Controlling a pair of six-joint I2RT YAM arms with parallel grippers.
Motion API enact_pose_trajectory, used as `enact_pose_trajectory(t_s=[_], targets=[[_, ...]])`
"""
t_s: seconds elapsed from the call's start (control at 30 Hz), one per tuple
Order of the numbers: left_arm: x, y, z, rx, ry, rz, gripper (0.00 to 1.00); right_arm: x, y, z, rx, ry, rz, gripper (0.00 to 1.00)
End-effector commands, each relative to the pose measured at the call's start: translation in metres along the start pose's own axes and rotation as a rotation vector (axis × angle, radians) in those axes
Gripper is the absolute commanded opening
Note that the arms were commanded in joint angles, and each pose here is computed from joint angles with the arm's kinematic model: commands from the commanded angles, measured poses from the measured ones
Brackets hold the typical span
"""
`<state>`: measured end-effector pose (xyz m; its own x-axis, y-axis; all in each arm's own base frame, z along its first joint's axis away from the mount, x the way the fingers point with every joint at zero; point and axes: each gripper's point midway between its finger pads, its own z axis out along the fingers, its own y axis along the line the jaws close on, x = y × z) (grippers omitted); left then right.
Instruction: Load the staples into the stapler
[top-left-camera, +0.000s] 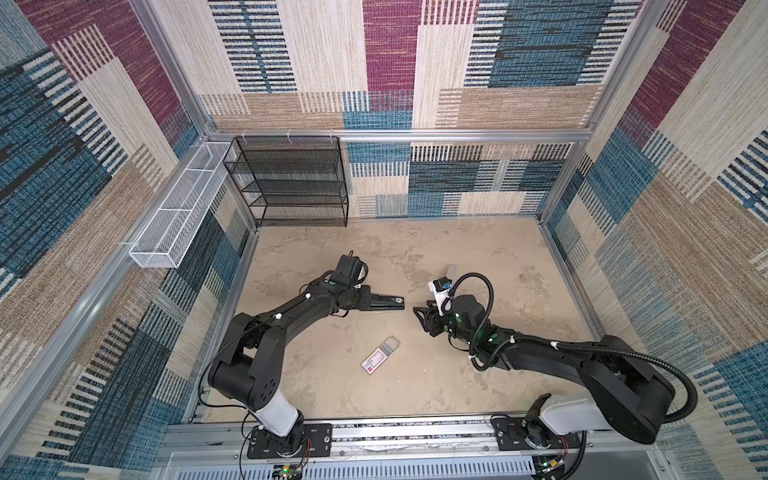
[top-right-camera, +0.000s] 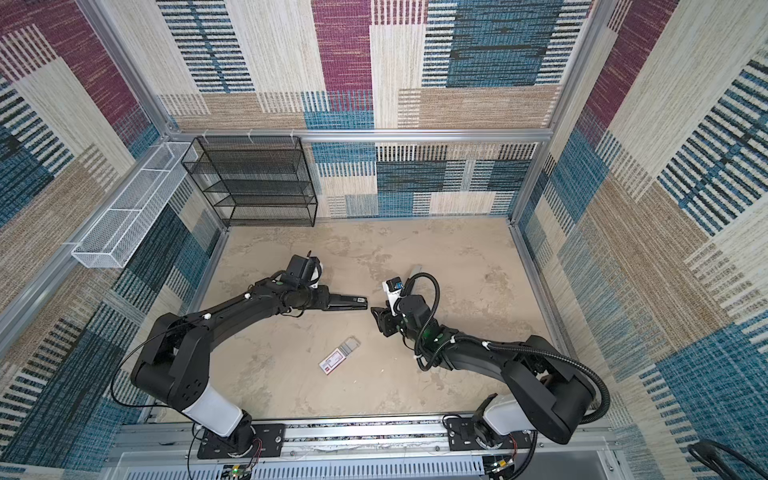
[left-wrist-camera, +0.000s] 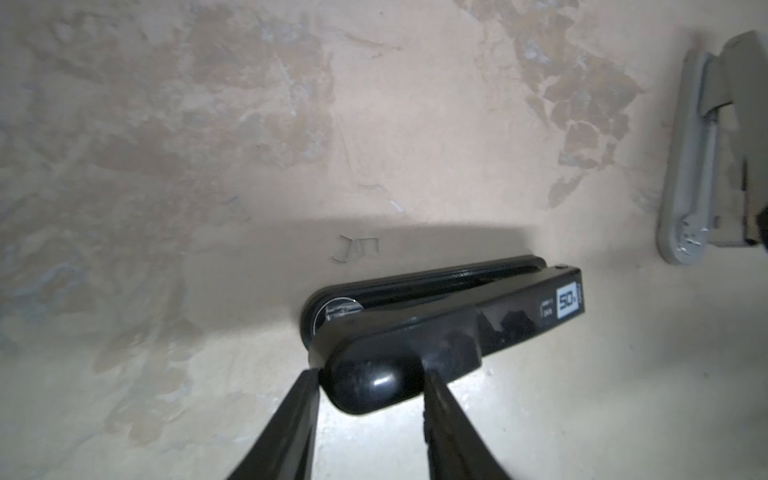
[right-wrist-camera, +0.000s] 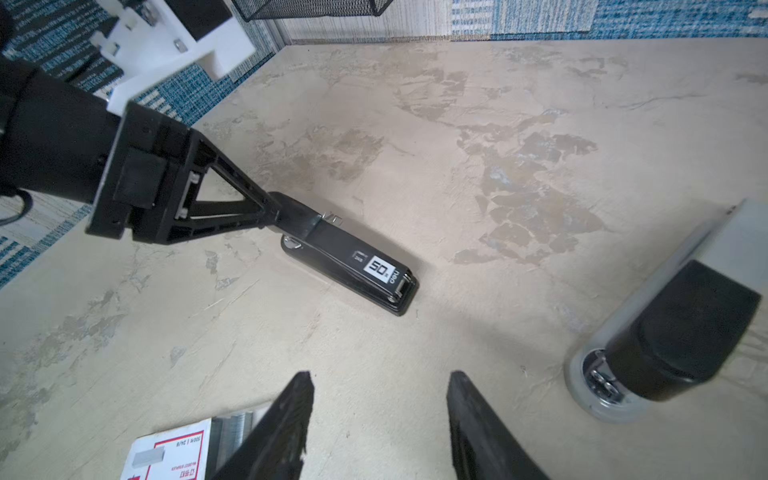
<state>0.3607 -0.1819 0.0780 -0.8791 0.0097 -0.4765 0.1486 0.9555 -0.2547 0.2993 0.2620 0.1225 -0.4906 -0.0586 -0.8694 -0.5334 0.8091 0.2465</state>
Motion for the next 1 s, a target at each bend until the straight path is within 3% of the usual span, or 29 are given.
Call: enact_pose_trajectory(t_s=[0.0, 0.27, 0.47, 0.73, 0.87, 0.93, 0.97], targets=[[0.013, -0.024, 0.004, 0.152, 0.057, -0.058, 0.41, -0.002, -0.01, -0.004, 0.054, -0.013, 0.012, 0.56], [0.017, -0.058, 0.015, 0.329, 0.067, -0.193, 0.36, 0.001, -0.044, -0.01, 0.168, 0.001, 0.106, 0.56], [0.015, -0.086, 0.029, 0.37, 0.074, -0.175, 0.37, 0.001, -0.065, -0.027, 0.19, -0.017, 0.193, 0.56], [-0.012, -0.108, 0.053, 0.359, 0.034, -0.161, 0.39, 0.003, -0.071, -0.037, 0.203, -0.018, 0.216, 0.57], [-0.024, -0.132, 0.054, 0.415, 0.033, -0.137, 0.39, 0.006, -0.07, -0.041, 0.2, -0.019, 0.225, 0.57], [-0.026, -0.138, 0.047, 0.418, 0.028, -0.111, 0.4, 0.007, -0.069, -0.043, 0.196, -0.019, 0.223, 0.59], [-0.025, -0.14, 0.042, 0.422, 0.03, -0.102, 0.41, 0.006, -0.069, -0.045, 0.197, -0.022, 0.222, 0.65]])
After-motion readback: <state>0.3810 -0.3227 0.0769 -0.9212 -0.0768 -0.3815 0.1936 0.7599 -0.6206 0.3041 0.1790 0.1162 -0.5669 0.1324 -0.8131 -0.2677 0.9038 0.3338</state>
